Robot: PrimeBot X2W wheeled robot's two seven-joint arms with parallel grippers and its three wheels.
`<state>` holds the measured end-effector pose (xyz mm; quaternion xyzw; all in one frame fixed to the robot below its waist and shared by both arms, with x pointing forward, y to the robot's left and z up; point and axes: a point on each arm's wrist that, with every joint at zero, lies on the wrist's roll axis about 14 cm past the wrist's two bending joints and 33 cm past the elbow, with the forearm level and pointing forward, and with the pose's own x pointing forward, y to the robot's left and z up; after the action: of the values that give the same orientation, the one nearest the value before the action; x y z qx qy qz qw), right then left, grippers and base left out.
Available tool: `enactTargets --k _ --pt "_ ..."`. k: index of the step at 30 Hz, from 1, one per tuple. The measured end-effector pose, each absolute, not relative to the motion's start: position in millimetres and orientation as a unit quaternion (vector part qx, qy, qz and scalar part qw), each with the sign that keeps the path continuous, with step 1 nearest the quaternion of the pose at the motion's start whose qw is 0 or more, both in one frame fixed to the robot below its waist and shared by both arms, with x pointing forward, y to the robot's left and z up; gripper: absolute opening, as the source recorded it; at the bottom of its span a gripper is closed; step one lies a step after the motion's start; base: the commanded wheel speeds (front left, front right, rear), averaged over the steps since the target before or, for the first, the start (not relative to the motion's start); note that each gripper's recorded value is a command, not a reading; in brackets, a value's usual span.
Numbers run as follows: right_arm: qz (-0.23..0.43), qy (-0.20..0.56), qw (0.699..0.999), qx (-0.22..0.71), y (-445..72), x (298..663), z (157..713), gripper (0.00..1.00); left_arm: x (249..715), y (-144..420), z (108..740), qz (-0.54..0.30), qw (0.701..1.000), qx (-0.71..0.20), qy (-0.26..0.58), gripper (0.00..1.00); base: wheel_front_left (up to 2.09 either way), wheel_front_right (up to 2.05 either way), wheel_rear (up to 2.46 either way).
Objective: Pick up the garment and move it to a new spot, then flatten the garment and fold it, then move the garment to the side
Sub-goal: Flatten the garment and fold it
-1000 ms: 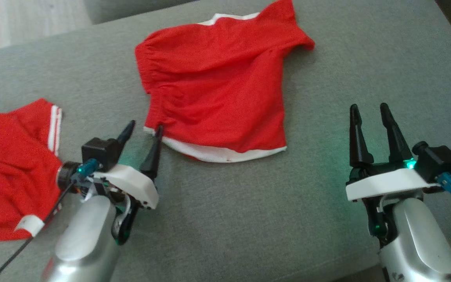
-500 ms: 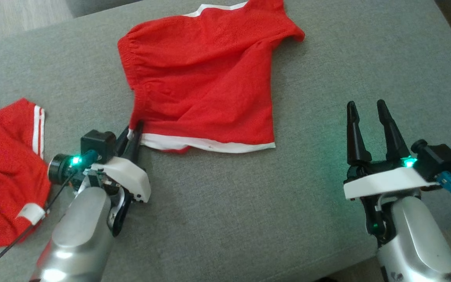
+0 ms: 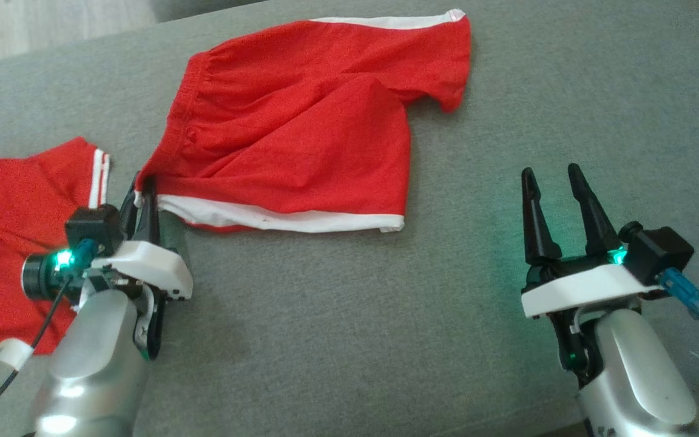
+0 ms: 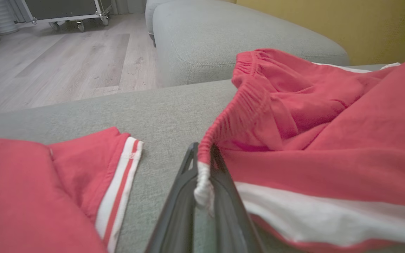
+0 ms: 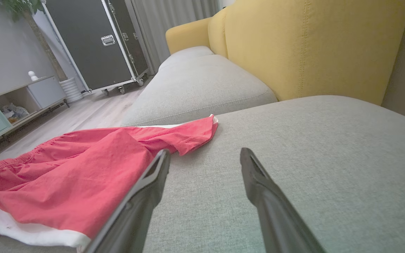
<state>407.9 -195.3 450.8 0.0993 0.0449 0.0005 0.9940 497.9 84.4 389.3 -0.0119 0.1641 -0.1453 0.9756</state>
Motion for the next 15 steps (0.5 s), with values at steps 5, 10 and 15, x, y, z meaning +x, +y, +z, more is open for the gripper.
enactTargets --k 5,10,15 --pt "0.024 0.055 0.994 0.096 -179.6 412.0 445.0 1.00 491.0 99.9 388.7 -0.126 0.978 -0.009 0.167 0.97 0.00 0.00 0.00" --pt "0.046 0.054 0.993 0.094 -164.9 418.2 446.3 1.00 488.8 103.0 406.7 -0.117 0.983 -0.021 0.138 1.00 0.00 0.00 0.00" --pt "0.062 0.051 0.992 0.093 -153.6 423.2 449.4 1.00 486.4 105.8 438.4 -0.116 0.989 -0.039 0.089 1.00 0.00 0.00 0.00"
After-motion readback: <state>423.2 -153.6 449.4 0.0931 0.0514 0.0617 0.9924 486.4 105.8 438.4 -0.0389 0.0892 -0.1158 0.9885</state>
